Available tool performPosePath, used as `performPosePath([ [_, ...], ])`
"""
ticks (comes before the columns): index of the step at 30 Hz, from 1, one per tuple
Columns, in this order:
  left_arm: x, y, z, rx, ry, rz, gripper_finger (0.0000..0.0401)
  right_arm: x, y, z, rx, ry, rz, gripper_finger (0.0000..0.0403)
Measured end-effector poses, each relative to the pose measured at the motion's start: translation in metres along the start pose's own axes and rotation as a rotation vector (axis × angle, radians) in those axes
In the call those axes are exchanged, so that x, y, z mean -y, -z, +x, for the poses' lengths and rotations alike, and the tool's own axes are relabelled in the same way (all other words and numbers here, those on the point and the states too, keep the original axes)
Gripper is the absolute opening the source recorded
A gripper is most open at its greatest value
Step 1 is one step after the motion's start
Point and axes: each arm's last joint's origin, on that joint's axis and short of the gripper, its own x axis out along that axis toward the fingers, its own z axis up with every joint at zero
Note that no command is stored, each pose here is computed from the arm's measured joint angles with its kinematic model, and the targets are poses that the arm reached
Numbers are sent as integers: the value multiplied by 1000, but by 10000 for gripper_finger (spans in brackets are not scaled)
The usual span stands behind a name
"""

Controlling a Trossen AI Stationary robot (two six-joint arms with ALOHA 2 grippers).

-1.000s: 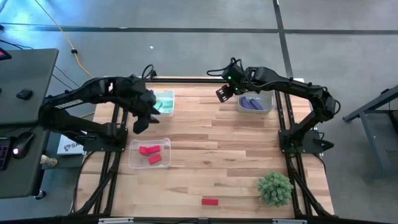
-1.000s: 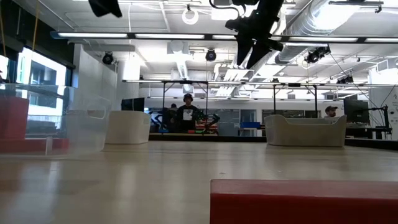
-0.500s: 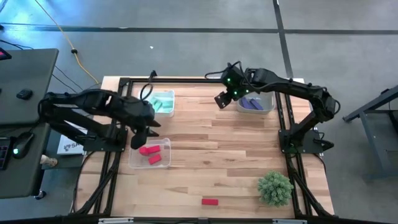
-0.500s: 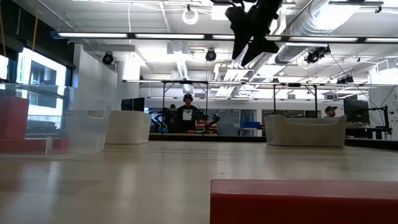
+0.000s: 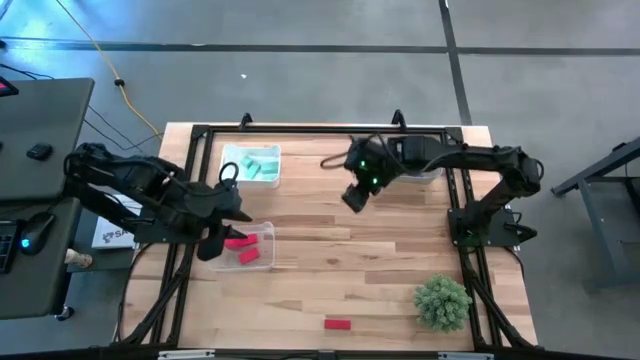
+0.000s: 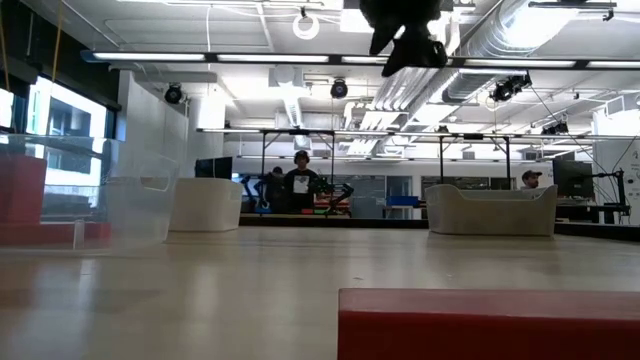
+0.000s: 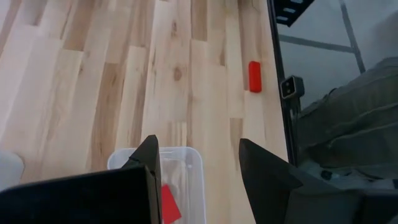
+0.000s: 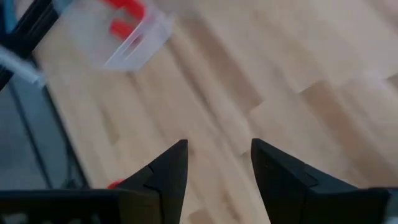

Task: Sort & place blocks by color
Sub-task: Put the red block into the transparent bin

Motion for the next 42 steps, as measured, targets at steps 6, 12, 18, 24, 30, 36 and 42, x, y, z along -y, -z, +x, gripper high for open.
performPosePath([
  [6,7,3,0,-3,9,23,124,-32,23,5,-56,-57,-38,165],
  [12,11,5,-1,-3,14,42,124,-66,49,7,-31,-85,-134,165],
  [18,11,5,-1,7,-6,44,124,-95,78,6,11,-88,-264,174],
  [24,11,5,-1,7,-7,43,124,-119,102,6,82,-93,-370,206],
  [30,11,5,0,10,-16,43,124,-141,126,23,106,-86,-504,211],
  [36,12,4,3,12,-40,32,124,-154,150,55,37,-46,-610,211],
  [42,9,2,7,52,-149,-54,124,-161,170,88,-27,-12,-655,211],
])
